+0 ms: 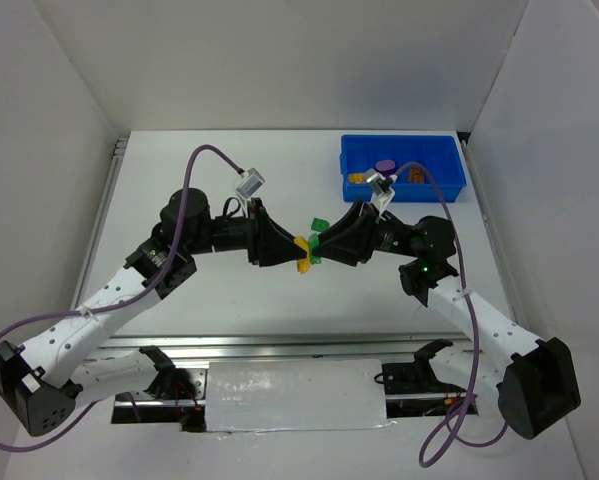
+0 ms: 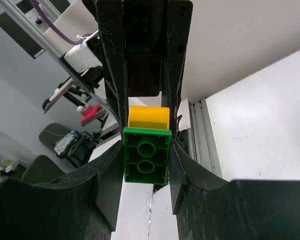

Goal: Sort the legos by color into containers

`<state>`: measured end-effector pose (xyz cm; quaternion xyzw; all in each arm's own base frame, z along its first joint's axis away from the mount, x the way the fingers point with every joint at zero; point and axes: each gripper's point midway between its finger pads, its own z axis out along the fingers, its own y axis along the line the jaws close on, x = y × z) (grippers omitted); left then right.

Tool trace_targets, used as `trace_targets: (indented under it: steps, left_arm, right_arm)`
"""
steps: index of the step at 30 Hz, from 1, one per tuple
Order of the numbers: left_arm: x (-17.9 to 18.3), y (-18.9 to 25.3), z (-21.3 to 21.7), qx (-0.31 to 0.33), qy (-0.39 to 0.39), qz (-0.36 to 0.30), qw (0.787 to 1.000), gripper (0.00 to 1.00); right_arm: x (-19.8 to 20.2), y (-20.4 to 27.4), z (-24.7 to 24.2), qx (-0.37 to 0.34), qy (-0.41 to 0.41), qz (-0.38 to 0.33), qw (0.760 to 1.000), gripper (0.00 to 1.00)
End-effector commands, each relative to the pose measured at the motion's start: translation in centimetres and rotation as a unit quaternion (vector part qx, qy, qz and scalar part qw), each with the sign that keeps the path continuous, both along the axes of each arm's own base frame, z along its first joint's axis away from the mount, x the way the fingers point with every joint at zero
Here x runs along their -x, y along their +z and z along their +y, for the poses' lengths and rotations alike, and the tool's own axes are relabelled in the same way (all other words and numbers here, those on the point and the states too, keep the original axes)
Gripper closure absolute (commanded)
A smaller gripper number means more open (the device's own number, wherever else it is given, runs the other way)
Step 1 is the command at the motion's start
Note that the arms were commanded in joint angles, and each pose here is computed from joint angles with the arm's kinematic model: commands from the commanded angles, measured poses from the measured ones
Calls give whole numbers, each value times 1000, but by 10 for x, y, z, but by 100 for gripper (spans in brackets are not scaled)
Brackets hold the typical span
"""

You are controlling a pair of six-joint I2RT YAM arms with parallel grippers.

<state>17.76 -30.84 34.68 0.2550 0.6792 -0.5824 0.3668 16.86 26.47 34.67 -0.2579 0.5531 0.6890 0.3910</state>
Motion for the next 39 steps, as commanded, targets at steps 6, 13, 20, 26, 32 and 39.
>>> trace_targets:
  steps: [6,13,20,26,32,39]
  left_arm:
    - [17,27,2,33,-30,-57,997,100]
    - [27,36,12,31,-28,-81,996,100]
    - [29,35,12,31,-36,-87,995,100]
    - [18,31,21,1,12,-85,996,100]
    - [-16,26,37,-57,122,-67,989,100]
    - [-36,-9,79,-172,233,-22,957,100]
  right_arm:
    - [1,7,5,-1,-3,-40,999,100]
    - [-11,3,-17,3,-20,-61,998,100]
    - [-7,5,-20,6,6,-69,998,100]
    - [-76,4,-56,43,-186,-40,981,100]
    - [-218,-13,-171,164,-543,89,818,100]
    - [-332,-51,-305,171,-685,191,682,100]
